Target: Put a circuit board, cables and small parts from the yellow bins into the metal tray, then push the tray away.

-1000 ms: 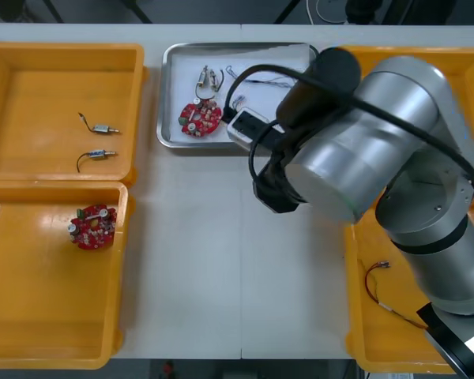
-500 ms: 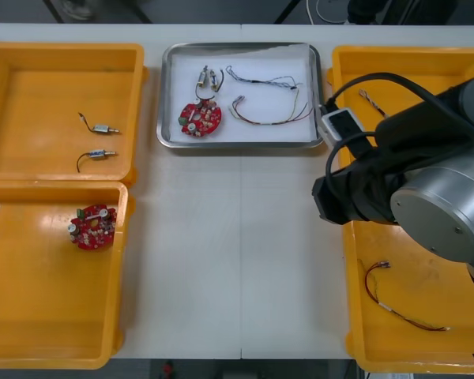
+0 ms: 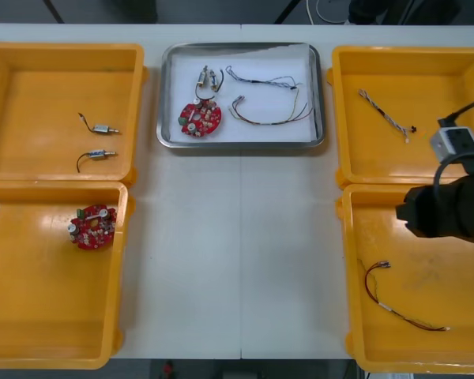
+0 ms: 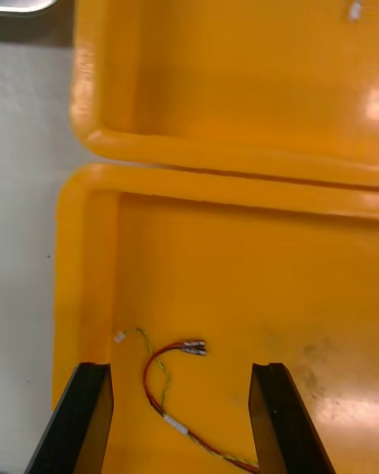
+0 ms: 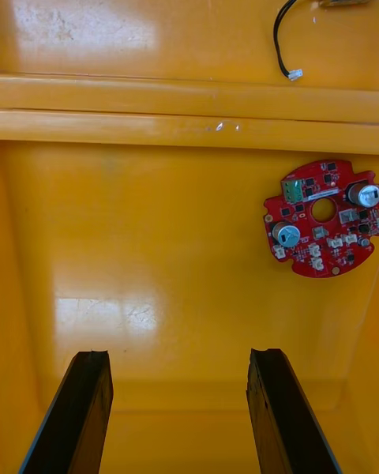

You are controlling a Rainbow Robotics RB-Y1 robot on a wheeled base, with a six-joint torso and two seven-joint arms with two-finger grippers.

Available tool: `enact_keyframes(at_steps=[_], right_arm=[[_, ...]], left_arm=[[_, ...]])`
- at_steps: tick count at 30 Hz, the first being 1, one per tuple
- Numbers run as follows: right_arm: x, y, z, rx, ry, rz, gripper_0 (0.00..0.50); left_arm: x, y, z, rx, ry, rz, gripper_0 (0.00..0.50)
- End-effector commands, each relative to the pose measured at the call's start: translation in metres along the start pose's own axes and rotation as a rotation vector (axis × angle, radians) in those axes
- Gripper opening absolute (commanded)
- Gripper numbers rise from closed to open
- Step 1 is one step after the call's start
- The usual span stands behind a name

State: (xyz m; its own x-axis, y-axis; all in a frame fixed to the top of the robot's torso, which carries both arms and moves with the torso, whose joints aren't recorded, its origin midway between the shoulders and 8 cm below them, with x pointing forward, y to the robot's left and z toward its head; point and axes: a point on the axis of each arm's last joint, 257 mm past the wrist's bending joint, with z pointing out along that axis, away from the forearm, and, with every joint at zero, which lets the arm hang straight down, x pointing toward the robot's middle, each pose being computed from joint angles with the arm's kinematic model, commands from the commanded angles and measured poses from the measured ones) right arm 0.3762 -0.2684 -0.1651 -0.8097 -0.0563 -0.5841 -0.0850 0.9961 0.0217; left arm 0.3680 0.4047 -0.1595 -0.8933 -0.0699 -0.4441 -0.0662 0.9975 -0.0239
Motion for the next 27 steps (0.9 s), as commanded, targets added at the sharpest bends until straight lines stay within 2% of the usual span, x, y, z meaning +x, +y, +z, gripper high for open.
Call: enact_keyframes(at_steps=[1, 6, 14, 19, 27], right_arm=[[0.018, -0.042, -0.018, 0.053, 0.012, 0.068, 0.5], [0.036, -0.066, -0.023, 0.08, 0.037, 0.126, 0.5], [0.058, -0.082, -0.02, 0.121, 0.08, 0.157, 0.5], [0.067, -0.084, -0.012, 0.108, 0.121, 0.178, 0.5], [0.069, -0.079, -0.011, 0.092, 0.128, 0.179, 0.5]], left_arm=[[-0.001, 0.013, -0.013, -0.047, -0.013, 0.024, 0.5], [-0.001, 0.013, -0.013, -0.047, -0.013, 0.024, 0.5], [-0.001, 0.013, -0.013, -0.047, -0.013, 0.024, 0.5], [-0.001, 0.013, -0.013, -0.047, -0.013, 0.024, 0.5], [-0.001, 0.013, -0.013, -0.047, -0.013, 0.024, 0.5]])
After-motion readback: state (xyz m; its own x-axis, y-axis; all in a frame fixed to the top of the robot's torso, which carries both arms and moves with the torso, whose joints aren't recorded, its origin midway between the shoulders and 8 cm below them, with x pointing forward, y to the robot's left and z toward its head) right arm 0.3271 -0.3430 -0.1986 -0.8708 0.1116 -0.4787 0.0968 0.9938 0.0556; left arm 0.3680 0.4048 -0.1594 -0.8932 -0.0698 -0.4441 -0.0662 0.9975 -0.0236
